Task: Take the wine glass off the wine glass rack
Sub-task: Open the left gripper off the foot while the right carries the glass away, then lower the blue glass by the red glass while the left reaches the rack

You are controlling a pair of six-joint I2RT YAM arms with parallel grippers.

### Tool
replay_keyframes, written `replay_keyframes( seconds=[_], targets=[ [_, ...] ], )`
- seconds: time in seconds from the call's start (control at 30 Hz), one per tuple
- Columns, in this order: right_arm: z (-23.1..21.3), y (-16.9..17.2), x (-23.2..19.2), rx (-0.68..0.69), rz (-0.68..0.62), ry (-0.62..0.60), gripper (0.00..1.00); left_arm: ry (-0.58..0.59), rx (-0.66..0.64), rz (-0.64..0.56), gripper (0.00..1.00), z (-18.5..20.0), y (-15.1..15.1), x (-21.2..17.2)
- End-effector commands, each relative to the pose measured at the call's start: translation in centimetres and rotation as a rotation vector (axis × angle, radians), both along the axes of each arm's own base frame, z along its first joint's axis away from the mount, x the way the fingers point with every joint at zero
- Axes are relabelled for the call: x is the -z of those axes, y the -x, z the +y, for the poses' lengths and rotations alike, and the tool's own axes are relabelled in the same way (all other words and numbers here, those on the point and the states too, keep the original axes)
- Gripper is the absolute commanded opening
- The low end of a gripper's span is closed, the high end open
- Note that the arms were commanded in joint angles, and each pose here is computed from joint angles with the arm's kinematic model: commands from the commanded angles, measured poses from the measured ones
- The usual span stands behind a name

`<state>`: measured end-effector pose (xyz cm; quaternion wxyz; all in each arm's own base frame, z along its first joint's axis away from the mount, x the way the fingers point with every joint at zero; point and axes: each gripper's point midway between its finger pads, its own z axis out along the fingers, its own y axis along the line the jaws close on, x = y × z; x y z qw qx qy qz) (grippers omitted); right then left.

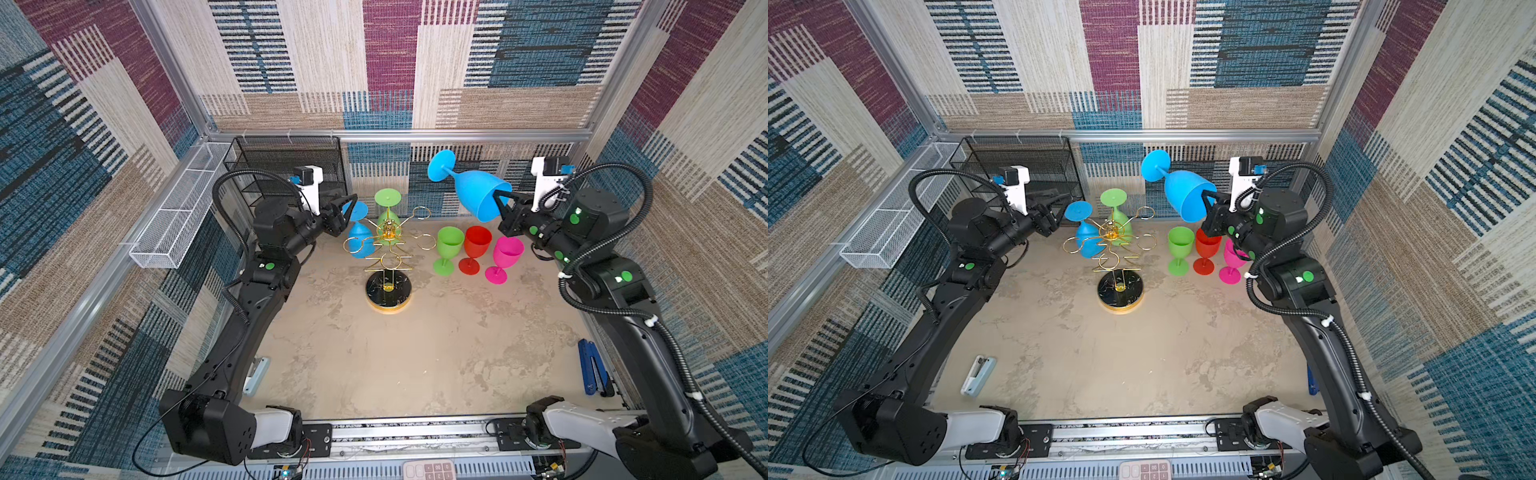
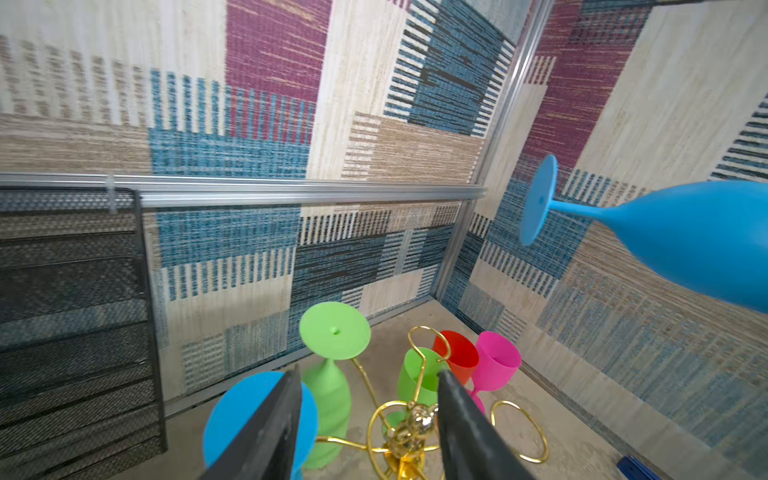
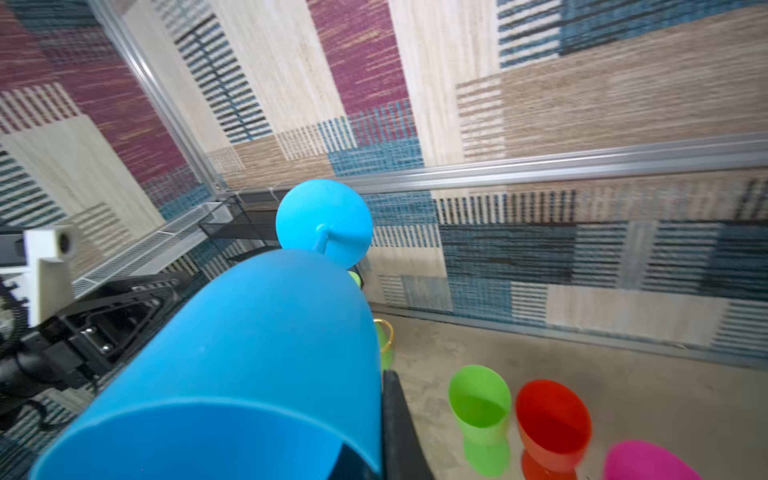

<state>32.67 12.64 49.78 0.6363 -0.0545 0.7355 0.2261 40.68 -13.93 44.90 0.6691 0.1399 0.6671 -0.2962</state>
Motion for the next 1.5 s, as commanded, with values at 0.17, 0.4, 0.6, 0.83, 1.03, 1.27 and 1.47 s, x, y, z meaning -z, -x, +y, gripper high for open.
replay_keyframes(
  seconds=[0.17,0.4,0.6,0.83,1.03,1.27,1.47],
  targets=[
    [-4.8,3.6,4.8,0.184,0.264,0.17,0.0,0.048,-0.109,0.08,0.53,5.4,-0.7,2.5],
    [-4.7,4.6,9.3,0.155,0.469,0.239,0.0,-0.027,-0.21,0.054,0.54,7.5,-0.4,5.2],
    [-4.8,5.1,13.4,0.156,0.631,0.283,0.0,0.027,-0.252,0.085,0.65,9.6,-0.9,6.8],
    [-3.9,4.6,18.5,0.134,0.727,0.269,0.0,0.118,-0.293,0.175,0.72,12.1,-1.3,8.2],
    [-3.2,2.9,23.0,0.126,0.809,0.307,0.0,0.065,-0.302,0.166,0.74,12.5,-0.9,8.9],
    [-2.6,0.4,25.9,0.127,0.859,0.36,0.0,0.053,-0.298,0.172,0.73,12.5,-0.8,9.5],
    [-2.1,-1.6,28.5,0.118,0.902,0.402,0.0,0.052,-0.289,0.171,0.73,12.5,-0.7,9.6]
  ],
)
